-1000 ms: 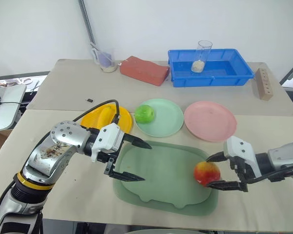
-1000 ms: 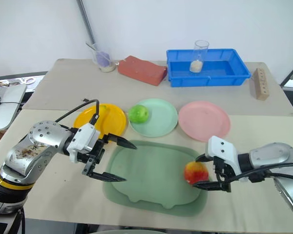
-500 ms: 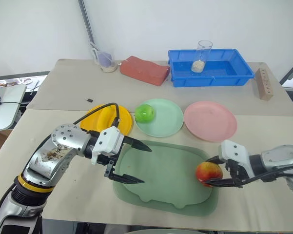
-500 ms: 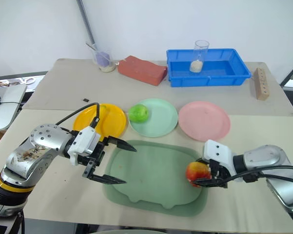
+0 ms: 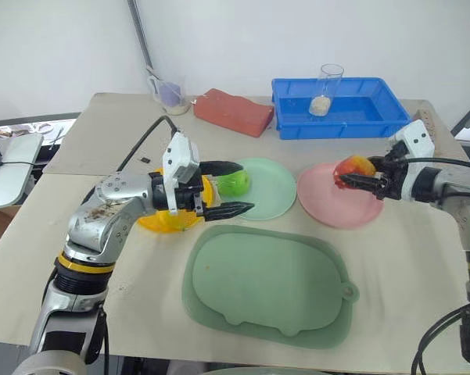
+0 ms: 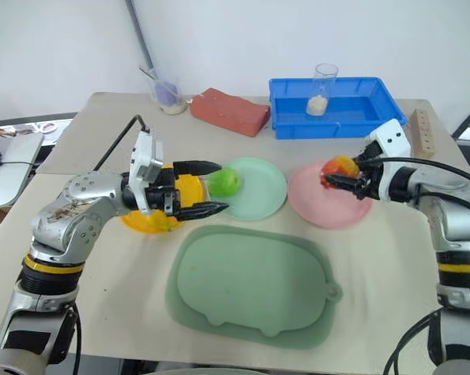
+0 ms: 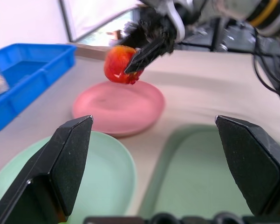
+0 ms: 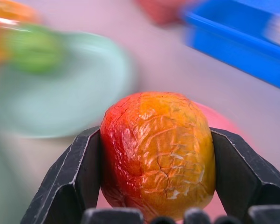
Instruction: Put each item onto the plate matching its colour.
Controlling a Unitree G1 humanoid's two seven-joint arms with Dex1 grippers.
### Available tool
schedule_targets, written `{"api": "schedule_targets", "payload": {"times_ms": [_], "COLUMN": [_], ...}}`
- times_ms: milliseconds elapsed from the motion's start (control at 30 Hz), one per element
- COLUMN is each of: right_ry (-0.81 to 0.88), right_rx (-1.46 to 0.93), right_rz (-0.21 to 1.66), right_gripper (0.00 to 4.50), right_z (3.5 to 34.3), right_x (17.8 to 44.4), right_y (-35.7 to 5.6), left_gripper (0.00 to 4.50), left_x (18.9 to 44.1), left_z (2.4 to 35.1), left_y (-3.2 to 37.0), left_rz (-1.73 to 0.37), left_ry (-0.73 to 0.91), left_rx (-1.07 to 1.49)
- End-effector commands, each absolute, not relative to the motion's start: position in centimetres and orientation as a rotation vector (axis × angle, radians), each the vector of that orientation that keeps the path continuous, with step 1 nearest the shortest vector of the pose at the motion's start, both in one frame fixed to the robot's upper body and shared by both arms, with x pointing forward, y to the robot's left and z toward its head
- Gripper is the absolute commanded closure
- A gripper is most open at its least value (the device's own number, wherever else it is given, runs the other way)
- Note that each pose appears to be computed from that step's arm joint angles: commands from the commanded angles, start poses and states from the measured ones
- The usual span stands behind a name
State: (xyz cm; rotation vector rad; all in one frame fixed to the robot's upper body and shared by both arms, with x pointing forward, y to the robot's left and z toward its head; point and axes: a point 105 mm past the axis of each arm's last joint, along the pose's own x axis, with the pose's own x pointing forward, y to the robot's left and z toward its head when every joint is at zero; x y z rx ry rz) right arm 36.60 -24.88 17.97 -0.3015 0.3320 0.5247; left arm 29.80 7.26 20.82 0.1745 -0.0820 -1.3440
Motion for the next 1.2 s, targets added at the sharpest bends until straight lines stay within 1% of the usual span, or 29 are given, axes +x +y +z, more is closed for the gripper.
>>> {"api": "schedule_targets", "payload": {"times_ms": [33,100,133,167,233,367,467,600,667,733,800,833,900,967,1033,1100,1200], "right_ry": [0.318,0.337,0.344,0.345,0.346,0.317,0.267,0.163,0.098,0.066,0.045,0.03,0.001,-0.012,-0.015,-0.023,-0.028], "right_rx": [-0.34,-0.337,-0.334,-0.333,-0.332,-0.324,-0.298,-0.251,-0.231,-0.211,-0.267,-0.3,-0.298,-0.294,-0.306,-0.283,-0.255], "right_rz": [0.5,0.501,0.501,0.501,0.503,0.516,0.51,0.399,0.268,0.177,0.017,-0.053,-0.174,-0.262,-0.314,-0.383,-0.454], "right_gripper": [1.54,0.52,0.23,0.05,0.05,0.05,0.05,0.05,0.05,0.05,0.05,0.05,0.05,0.05,0.05,0.05,0.05], "right_z": [18.0,17.5,17.3,17.3,17.2,18.3,20.0,22.1,22.6,22.7,21.7,21.2,20.3,19.0,17.8,16.5,15.4], "right_x": [37.8,38.1,38.2,38.3,38.5,38.1,37.1,36.2,35.7,35.4,34.6,34.2,33.5,32.9,32.6,32.4,32.3], "right_y": [-24.6,-24.5,-24.5,-24.5,-24.5,-24.7,-25.3,-27.4,-29.6,-31.0,-33.4,-34.5,-36.1,-37.3,-37.9,-38.5,-39.1], "left_gripper": [0.0,0.0,0.0,0.0,0.0,0.0,0.0,0.0,0.0,0.0,0.0,0.0,0.0,0.0,0.0,0.0,0.0], "left_x": [29.6,29.5,29.4,29.4,29.3,29.6,30.8,33.9,36.2,37.3,38.4,38.4,38.1,37.4,36.7,36.0,35.4], "left_z": [21.7,21.7,21.6,21.6,21.5,21.7,22.1,22.9,23.5,23.7,23.1,22.6,21.2,19.4,17.7,15.8,13.8], "left_y": [6.5,6.4,6.3,6.4,6.5,7.1,8.9,12.9,16.7,19.2,24.9,27.7,32.1,35.7,37.9,39.7,40.5], "left_rz": [-1.359,-1.369,-1.372,-1.373,-1.371,-1.338,-1.241,-0.968,-0.719,-0.572,-0.302,-0.178,0.013,0.166,0.26,0.351,0.392], "left_ry": [-0.13,-0.128,-0.127,-0.125,-0.123,-0.116,-0.094,-0.086,-0.111,-0.12,-0.125,-0.121,-0.106,-0.081,-0.057,-0.035,0.006], "left_rx": [0.2,0.203,0.204,0.205,0.208,0.2,0.159,0.093,0.072,0.06,0.074,0.072,0.091,0.085,0.075,0.012,0.015]}}
